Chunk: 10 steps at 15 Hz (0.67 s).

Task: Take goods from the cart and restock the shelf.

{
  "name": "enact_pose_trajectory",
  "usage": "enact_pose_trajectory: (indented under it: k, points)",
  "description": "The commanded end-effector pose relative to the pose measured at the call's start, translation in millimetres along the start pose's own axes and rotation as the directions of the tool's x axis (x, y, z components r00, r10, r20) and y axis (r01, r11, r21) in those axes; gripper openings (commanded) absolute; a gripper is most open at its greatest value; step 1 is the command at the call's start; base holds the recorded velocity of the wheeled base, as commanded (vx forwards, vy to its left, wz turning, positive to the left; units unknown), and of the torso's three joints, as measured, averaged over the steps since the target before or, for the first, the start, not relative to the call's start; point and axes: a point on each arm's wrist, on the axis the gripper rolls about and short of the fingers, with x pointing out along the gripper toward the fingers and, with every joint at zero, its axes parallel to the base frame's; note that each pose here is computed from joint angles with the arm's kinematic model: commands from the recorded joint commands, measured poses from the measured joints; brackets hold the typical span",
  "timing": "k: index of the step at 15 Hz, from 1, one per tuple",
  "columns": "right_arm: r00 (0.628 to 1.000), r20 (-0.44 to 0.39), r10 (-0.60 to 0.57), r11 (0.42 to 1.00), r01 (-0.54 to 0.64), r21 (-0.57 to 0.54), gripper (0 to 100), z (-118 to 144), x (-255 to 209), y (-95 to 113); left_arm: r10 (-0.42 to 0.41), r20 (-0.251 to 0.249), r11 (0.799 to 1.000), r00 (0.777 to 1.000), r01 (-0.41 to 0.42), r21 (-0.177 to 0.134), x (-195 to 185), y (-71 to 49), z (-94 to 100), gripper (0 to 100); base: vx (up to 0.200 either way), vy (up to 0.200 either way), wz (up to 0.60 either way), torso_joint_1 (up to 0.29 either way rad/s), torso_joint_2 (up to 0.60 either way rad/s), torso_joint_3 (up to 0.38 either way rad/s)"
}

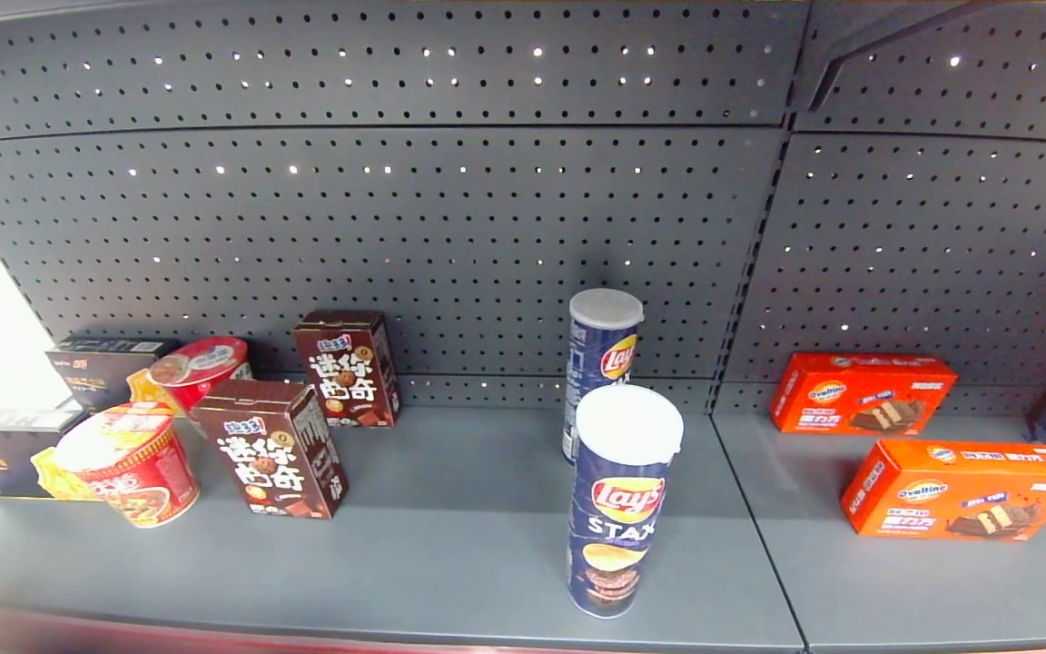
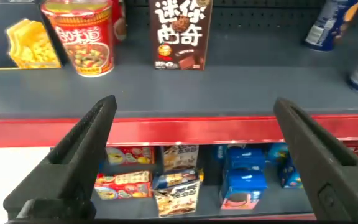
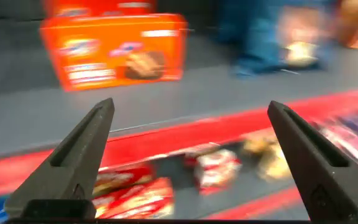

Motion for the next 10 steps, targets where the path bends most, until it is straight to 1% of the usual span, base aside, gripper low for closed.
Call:
enact_pose_trajectory:
  k: [1, 2, 3, 4, 5, 6, 7, 8, 9, 10]
  points:
    - [0.945, 0.009, 0.326, 0.945, -0.326, 0.029, 100, 0.1, -1.2, 7.4, -0.052, -0.007, 0.998, 0.999, 0.051, -0.023, 0.4, -1.1, 0.2, 100, 0.0, 0.0, 0.0, 0.0, 0.0, 0.0]
    - [0.973, -0.001, 0.231, 0.97, -0.23, 0.075, 100, -0.9, -0.4, 5.3, -0.054, -0.009, 0.998, 0.998, 0.054, -0.023, 0.4, -1.2, 0.0, 100, 0.0, 0.0, 0.0, 0.0, 0.0, 0.0]
    - [0.995, -0.007, 0.103, 0.99, -0.101, 0.097, 100, -2.1, 0.5, 2.7, -0.054, -0.009, 0.998, 0.998, 0.054, -0.021, 0.4, -1.2, 0.0, 100, 0.0, 0.0, 0.0, 0.0, 0.0, 0.0]
    - [0.992, 0.0, 0.128, 0.989, -0.128, 0.069, 100, -1.5, 0.4, 3.2, -0.048, -0.009, 0.999, 0.999, 0.048, -0.018, 0.4, -1.0, 0.0, 100, 0.0, 0.0, 0.0, 0.0, 0.0, 0.0]
    - [0.974, 0.018, 0.227, 0.974, -0.227, -0.019, 100, -1.0, 0.4, 5.5, 0.032, -0.014, 0.999, 0.999, -0.032, -0.009, 1.2, 0.3, -0.1, 100, 0.0, 0.0, 0.0, 0.0, 0.0, 0.0]
    - [0.963, 0.014, 0.267, 0.964, -0.267, -0.006, 100, -1.6, 0.2, 6.5, 0.122, -0.039, 0.993, 0.992, -0.122, 0.003, 3.8, 1.6, 0.5, 100, 0.0, 0.0, 0.0, 0.0, 0.0, 0.0]
    - [0.961, -0.012, 0.276, 0.961, -0.276, 0.01, 100, -7.0, 1.2, 7.2, 0.168, -0.044, 0.986, 0.985, -0.168, 0.0, 4.7, 1.4, 0.6, 100, 0.0, 0.0, 0.0, 0.0, 0.0, 0.0]
    - [0.962, -0.018, 0.273, 0.962, -0.273, 0.03, 100, -7.6, 1.2, 7.1, 0.135, -0.033, 0.991, 0.99, -0.135, 0.004, 3.8, 0.3, 0.4, 100, 0.0, 0.0, 0.0, 0.0, 0.0, 0.0]
    - [0.963, -0.02, 0.269, 0.963, -0.268, 0.039, 100, -7.8, 1.2, 7.1, 0.05, -0.006, 0.999, 0.999, -0.05, 0.008, 1.6, -2.1, 0.1, 100, 0.0, 0.0, 0.0, 0.0, 0.0, 0.0]
    - [0.963, -0.019, 0.27, 0.962, -0.269, 0.039, 100, -7.8, 1.2, 7.1, -0.015, -0.007, 1.0, 1.0, 0.015, 0.014, 1.4, -3.6, -0.1, 100, 0.0, 0.0, 0.0, 0.0, 0.0, 0.0]
